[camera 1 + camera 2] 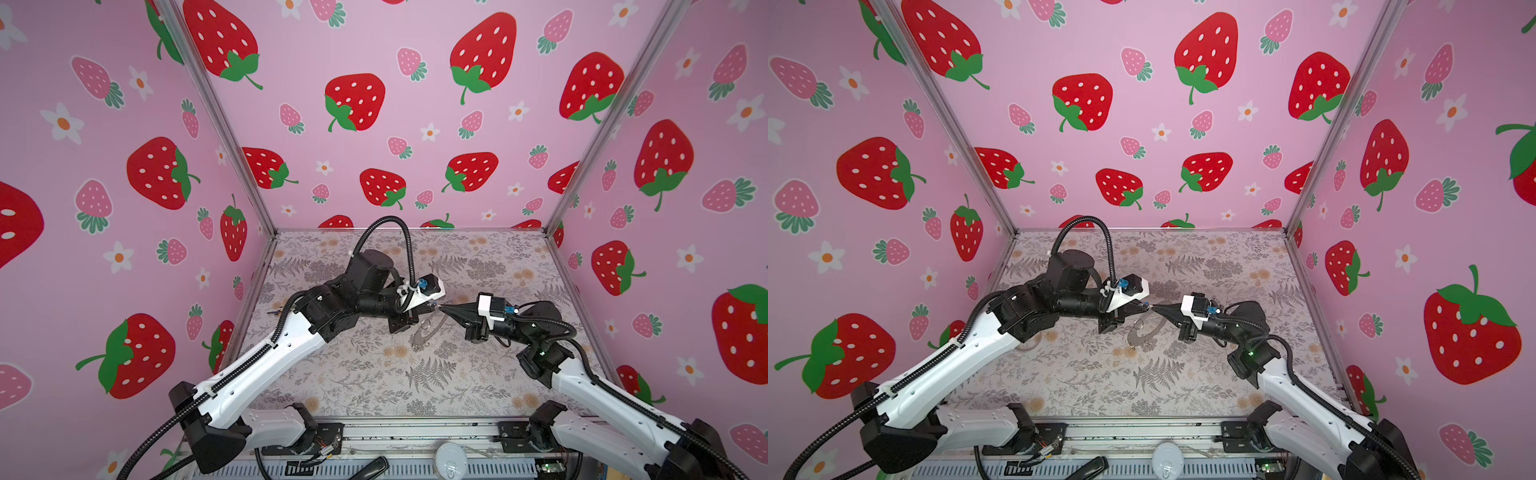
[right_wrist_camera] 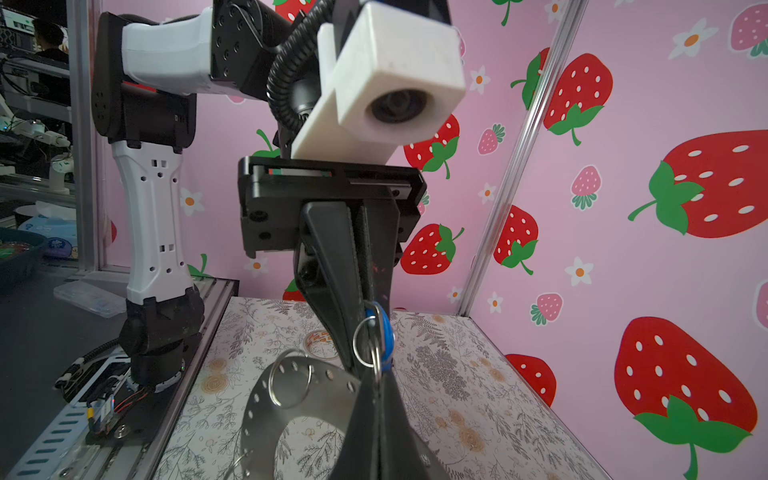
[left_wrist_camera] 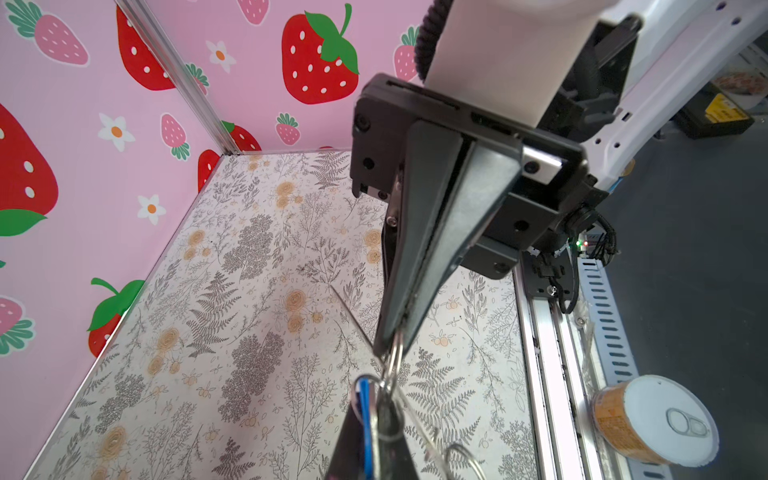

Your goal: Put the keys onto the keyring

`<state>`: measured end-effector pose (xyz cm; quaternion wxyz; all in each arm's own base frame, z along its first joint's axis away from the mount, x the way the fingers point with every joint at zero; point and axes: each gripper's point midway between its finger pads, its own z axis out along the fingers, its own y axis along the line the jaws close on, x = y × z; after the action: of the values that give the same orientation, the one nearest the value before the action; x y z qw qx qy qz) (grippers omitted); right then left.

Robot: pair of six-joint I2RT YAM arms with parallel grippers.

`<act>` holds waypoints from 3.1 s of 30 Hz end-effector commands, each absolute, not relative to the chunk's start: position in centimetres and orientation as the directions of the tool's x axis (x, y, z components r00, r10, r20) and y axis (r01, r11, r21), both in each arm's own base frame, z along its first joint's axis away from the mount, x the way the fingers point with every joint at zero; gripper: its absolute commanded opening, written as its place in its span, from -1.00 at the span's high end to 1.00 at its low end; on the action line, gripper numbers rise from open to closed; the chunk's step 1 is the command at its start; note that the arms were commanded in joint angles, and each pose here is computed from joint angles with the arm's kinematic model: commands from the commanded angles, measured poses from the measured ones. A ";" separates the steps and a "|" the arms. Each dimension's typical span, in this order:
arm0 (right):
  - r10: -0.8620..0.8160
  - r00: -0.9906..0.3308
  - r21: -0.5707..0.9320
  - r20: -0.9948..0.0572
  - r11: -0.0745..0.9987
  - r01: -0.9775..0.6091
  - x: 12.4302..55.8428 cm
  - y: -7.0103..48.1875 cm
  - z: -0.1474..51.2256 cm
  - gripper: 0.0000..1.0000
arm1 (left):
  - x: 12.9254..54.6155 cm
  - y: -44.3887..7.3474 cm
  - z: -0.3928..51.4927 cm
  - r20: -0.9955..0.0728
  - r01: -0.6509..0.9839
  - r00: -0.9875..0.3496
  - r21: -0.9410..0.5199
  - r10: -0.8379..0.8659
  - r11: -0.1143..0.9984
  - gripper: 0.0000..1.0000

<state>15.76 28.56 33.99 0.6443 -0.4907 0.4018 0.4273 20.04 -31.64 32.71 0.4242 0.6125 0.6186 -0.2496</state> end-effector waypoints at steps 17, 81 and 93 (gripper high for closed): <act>-0.013 0.361 -0.354 -0.933 0.224 -0.908 17.6 28.2 32.5 1.00 | 21.3 -30.5 32.6 -0.593 0.916 0.205 0.396 0.779 0.061 1.00; 0.046 0.448 -0.395 -0.893 0.397 -0.828 16.4 24.1 33.1 1.00 | 22.3 -33.0 32.4 -0.478 0.899 0.174 0.435 0.861 0.060 1.00; 0.180 0.454 -0.360 -0.873 0.391 -0.847 15.2 23.6 35.8 1.00 | 21.4 -34.2 30.3 -0.516 0.931 0.170 0.363 0.839 0.035 1.00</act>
<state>16.12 24.19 33.43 0.7133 -0.4423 0.4288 0.3343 21.84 -34.20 30.19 0.3285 0.6916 0.6410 -0.0543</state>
